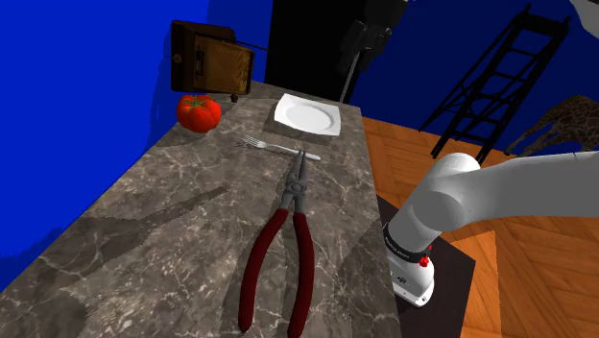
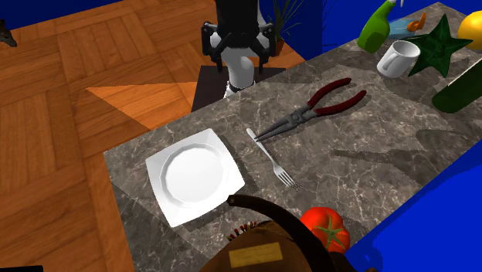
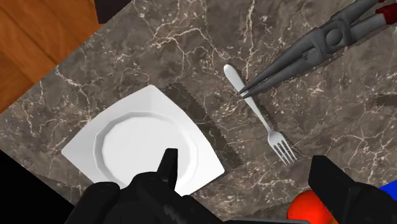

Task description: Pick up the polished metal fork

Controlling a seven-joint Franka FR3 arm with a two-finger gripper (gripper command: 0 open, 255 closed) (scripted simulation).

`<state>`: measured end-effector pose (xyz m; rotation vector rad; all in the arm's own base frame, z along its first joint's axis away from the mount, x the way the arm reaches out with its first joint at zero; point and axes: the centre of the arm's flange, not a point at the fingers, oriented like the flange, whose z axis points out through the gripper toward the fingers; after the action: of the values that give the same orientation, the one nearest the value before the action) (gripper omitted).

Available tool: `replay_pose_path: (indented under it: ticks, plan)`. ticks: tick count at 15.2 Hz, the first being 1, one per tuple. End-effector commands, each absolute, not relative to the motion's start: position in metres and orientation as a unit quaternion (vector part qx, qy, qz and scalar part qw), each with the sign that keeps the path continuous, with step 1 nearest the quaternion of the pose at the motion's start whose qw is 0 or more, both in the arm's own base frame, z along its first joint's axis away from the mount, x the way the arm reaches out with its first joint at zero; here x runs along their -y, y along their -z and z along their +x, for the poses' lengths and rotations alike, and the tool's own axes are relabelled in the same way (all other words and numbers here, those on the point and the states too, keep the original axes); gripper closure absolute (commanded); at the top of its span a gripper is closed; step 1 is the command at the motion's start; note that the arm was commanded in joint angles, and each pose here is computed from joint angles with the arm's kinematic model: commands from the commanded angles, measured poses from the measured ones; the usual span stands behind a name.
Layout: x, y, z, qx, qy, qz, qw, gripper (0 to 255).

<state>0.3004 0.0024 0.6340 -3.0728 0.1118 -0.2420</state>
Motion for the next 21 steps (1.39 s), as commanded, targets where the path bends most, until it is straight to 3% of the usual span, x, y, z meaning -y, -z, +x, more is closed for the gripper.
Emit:
replay_pose_path:
  ticks: [1,21]
  plan:
    - [-0.002,-0.634,0.3,-0.036,0.078,-0.996,0.029,0]
    - [-0.124,-0.435,0.437,0.173,0.047,-0.984,-0.007,0]
